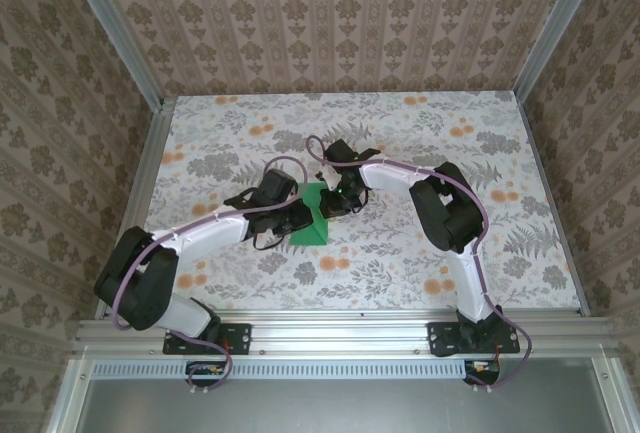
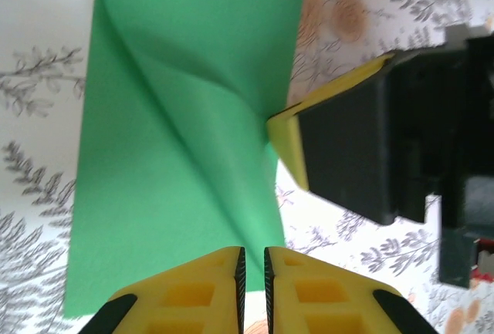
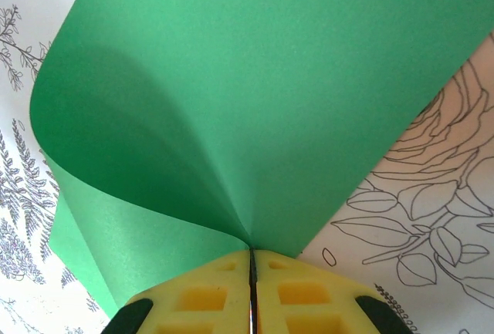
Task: Fold a paper plane with a square sheet of paper (pick it up from the middle)
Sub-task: Fold the triangle a second time at the center of the table.
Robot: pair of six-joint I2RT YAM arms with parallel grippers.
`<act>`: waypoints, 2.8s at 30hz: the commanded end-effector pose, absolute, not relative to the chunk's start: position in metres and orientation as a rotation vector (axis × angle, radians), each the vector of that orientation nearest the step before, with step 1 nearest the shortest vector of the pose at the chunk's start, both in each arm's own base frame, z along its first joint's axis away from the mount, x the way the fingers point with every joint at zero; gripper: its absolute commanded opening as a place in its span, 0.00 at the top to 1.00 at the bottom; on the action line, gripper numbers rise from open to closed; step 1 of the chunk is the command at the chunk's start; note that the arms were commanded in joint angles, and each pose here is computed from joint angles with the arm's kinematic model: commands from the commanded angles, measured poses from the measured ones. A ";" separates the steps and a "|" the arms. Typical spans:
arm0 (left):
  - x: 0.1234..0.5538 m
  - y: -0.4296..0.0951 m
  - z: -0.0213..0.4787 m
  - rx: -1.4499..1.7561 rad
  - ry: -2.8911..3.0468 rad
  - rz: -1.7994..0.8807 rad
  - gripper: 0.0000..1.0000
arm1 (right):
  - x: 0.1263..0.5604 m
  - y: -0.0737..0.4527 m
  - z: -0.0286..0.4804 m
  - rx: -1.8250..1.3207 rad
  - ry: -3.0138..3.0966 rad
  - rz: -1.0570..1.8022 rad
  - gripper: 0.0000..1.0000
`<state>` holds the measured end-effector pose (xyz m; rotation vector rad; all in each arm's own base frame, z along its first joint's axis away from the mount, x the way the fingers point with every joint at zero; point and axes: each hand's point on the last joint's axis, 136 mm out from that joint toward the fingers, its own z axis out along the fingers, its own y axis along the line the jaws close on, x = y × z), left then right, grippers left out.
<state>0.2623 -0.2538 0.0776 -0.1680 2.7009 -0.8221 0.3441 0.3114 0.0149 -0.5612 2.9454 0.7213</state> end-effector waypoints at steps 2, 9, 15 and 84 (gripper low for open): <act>0.275 -0.267 0.082 -0.207 2.647 -0.925 0.83 | 0.336 0.298 -0.009 -0.564 3.030 0.609 0.90; 0.286 -0.273 0.068 -0.253 2.654 -0.934 0.90 | 0.337 0.298 -0.012 -0.543 3.040 0.621 0.90; 0.285 -0.267 0.050 -0.287 2.696 -0.892 0.92 | 0.338 0.296 -0.013 -0.523 3.047 0.621 0.90; 0.263 -0.242 -0.006 -0.432 2.873 -0.661 0.96 | 0.363 0.304 0.026 -0.363 3.003 0.720 0.81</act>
